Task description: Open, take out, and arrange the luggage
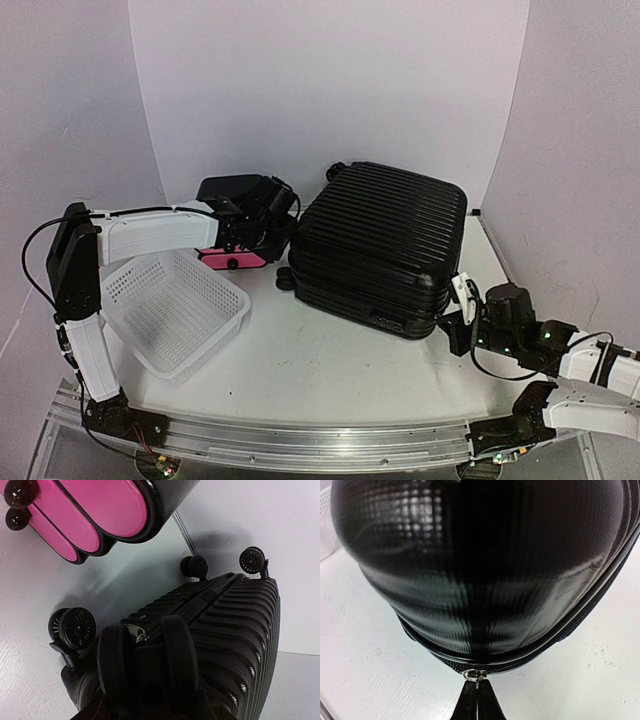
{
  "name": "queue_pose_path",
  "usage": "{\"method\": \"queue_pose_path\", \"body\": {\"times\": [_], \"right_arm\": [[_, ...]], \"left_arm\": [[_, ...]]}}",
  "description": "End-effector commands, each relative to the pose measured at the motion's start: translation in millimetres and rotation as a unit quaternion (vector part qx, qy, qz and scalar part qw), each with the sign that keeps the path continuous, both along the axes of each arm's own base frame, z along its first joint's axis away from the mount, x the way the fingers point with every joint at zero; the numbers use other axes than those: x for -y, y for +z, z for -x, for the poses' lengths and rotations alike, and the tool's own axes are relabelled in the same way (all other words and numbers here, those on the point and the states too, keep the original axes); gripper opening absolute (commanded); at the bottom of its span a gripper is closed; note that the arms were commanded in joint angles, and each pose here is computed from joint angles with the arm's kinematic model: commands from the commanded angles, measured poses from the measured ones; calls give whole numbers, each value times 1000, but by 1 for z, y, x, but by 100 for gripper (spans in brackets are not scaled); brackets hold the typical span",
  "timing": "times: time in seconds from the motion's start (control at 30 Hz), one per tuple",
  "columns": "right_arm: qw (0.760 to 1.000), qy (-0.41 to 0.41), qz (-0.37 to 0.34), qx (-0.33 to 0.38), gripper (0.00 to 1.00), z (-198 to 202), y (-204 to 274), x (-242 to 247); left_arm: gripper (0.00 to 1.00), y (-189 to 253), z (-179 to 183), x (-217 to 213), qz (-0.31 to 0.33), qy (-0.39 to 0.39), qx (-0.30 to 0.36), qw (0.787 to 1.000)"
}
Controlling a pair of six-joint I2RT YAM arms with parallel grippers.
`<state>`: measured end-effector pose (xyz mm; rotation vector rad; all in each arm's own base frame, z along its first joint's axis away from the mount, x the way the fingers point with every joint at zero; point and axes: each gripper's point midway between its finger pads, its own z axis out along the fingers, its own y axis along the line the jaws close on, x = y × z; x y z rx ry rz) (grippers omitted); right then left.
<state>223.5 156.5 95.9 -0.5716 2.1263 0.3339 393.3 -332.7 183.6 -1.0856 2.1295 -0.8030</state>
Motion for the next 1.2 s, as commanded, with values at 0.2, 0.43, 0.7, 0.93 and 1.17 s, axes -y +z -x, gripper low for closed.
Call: {"method": "queue_pose_path", "body": {"times": [0.2,0.43,0.7,0.93,1.17], "right_arm": [[989,61,-40,125,0,-31,51,-26],[980,115,-58,150,0,-28,65,-32],[985,93,-102,102,0,-59,54,-28],[984,94,-98,115,0,-68,61,-12],[979,164,17,122,0,-69,55,-11]], "left_arm": [[22,-12,11,-51,-130,-2,-7,992],[22,-22,14,-48,-141,-22,-16,990],[22,-33,16,-43,-149,-51,-24,987],[22,-40,21,-38,-168,-93,-28,981],[22,-37,22,-33,-193,-140,-12,971]]}}
